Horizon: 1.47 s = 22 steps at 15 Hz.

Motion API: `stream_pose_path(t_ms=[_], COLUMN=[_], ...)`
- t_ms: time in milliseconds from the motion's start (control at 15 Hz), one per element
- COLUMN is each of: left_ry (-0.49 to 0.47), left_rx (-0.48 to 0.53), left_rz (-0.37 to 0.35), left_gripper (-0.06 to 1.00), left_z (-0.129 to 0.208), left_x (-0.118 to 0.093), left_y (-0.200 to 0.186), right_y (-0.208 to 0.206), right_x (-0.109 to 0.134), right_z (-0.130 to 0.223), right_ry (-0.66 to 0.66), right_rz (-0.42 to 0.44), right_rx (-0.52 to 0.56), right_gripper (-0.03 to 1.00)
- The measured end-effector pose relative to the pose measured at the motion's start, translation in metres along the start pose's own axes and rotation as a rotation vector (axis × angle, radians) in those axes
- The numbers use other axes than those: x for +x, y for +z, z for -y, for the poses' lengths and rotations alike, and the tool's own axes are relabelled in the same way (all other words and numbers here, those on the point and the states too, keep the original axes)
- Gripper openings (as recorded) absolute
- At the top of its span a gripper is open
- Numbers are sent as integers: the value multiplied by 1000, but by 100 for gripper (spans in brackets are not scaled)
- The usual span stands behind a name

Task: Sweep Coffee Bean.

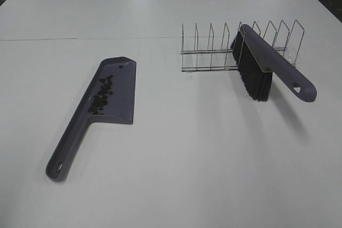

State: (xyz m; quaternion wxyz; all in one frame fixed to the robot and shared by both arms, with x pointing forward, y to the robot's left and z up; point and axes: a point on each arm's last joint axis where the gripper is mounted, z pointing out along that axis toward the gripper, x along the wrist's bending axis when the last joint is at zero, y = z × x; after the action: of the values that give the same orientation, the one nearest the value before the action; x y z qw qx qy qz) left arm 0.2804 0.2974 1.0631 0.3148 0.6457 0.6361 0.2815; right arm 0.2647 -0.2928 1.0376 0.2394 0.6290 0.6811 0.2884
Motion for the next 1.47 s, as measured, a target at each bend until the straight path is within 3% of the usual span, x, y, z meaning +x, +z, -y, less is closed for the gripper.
stream_pose_path(t_ms=[333,467,1467], left_ry=[-9,-7,-28], left_rx=[-168,-237,-244], left_rz=[-13,-13,-46], left_gripper=[73,73,73], left_z=[29,36,37], left_x=[1,1,1], left_y=[-26,-34,-35], right_y=[-24,-21,-20], right_x=[1,1,3], right_z=[21,23,22], right_ry=[-42,-57,-51], right_rz=[-2,0,-23], right_rx=[-236,-232,-239], right_gripper=[70,70,70])
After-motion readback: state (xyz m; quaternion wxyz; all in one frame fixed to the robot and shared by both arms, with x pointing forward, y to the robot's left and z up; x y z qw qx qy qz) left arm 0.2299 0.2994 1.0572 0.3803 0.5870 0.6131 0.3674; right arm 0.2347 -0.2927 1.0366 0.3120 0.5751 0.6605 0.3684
